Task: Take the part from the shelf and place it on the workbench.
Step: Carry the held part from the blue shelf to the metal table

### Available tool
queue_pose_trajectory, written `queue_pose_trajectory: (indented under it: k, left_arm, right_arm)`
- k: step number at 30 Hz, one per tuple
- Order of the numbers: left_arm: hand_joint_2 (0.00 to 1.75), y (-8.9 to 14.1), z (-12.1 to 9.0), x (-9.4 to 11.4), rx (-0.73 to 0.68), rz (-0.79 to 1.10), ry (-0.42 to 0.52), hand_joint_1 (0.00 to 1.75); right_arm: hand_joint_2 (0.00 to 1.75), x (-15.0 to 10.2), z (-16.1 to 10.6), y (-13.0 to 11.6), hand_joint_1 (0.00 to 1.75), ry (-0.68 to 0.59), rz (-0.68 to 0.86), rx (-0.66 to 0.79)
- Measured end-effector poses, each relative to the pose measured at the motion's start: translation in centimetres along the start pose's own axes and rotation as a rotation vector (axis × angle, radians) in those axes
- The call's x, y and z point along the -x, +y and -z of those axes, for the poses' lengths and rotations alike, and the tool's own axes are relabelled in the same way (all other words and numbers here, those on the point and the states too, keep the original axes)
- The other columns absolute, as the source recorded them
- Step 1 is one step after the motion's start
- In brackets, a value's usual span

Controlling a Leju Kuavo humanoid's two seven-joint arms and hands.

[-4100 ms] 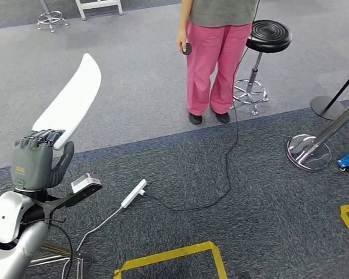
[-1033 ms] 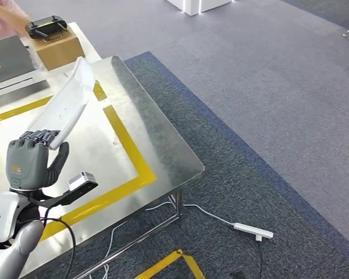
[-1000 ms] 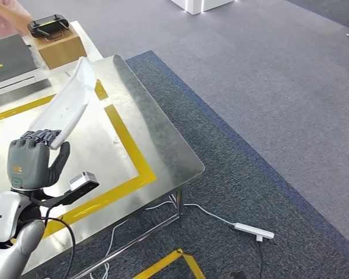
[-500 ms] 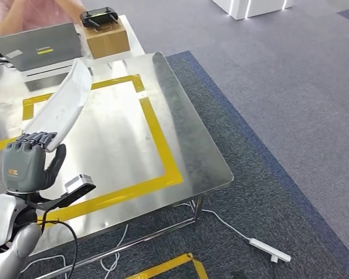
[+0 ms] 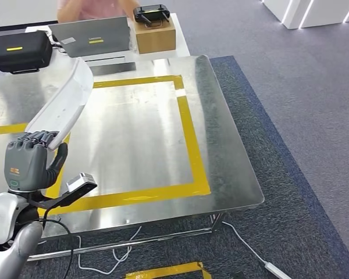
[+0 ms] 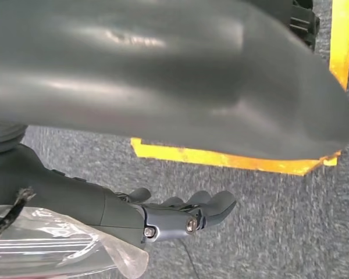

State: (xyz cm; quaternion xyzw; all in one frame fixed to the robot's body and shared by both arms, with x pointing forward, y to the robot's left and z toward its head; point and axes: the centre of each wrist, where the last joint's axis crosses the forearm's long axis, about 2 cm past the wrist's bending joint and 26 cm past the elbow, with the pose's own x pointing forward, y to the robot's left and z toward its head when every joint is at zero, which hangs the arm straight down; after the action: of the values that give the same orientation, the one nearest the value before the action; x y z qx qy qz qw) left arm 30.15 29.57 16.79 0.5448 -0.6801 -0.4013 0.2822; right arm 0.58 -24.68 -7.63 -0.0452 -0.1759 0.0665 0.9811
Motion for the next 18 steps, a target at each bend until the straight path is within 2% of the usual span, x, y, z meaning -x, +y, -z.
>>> queue_pose_trajectory:
  k: [18]
  left_arm:
    - [1.75, 0.02, -0.03, 0.09, -0.005, 0.002, 0.000, 1.75]
  right_arm:
    - [0.00, -0.25, 0.01, -0.02, 0.00, -0.015, -0.008, 0.017]
